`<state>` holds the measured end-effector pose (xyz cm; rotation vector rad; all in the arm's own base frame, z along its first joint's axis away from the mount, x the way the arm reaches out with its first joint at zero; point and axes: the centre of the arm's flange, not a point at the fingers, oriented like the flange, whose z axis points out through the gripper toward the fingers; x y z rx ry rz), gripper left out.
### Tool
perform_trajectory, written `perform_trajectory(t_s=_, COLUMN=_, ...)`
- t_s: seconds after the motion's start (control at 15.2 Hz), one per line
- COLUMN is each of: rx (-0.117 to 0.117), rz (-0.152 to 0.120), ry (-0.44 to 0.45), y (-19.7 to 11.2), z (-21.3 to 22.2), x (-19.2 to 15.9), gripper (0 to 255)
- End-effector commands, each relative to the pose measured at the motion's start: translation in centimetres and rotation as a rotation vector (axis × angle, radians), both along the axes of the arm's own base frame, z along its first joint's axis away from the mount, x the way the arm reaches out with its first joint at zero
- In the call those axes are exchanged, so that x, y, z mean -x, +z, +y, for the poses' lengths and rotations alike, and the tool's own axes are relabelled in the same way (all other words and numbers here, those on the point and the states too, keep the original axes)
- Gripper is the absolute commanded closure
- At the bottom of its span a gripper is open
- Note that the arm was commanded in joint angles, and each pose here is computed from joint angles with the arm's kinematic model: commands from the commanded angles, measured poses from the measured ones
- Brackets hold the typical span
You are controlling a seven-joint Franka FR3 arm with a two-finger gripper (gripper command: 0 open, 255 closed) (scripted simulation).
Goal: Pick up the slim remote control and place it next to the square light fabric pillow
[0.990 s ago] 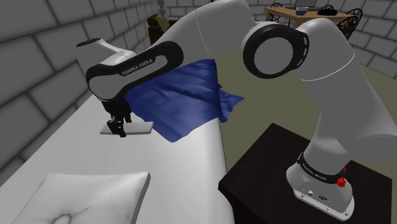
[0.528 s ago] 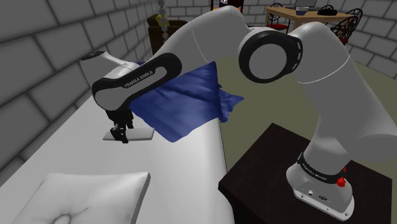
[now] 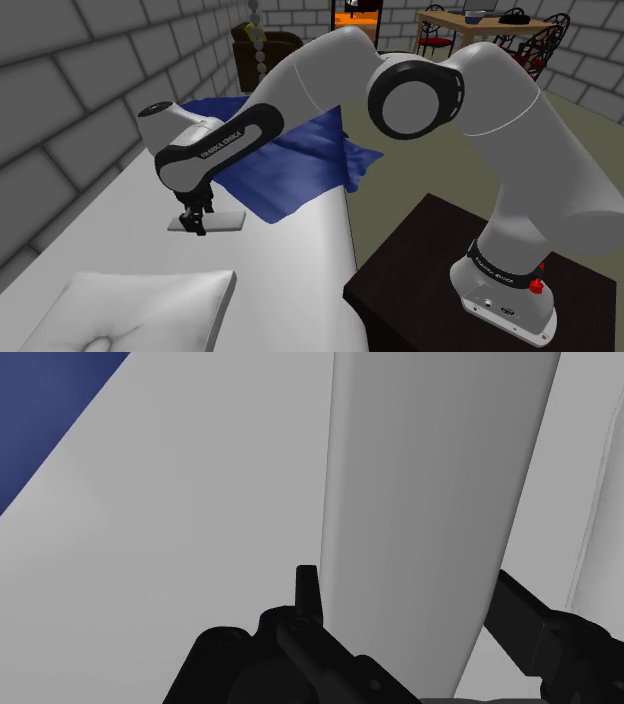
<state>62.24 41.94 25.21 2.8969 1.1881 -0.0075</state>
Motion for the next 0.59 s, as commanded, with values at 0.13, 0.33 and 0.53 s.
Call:
perform_trajectory(t_s=0.13, rx=0.0, rz=0.0, ry=0.0, y=-2.1, z=-0.1, x=0.0, gripper=255)
perform_trajectory(t_s=0.33, rx=0.0, rz=0.0, ry=0.0, y=-3.7, z=-0.1, x=0.0, gripper=255)
perform_trajectory(t_s=0.53, rx=0.0, rz=0.0, ry=0.0, y=-5.3, z=-0.1, x=0.0, gripper=255)
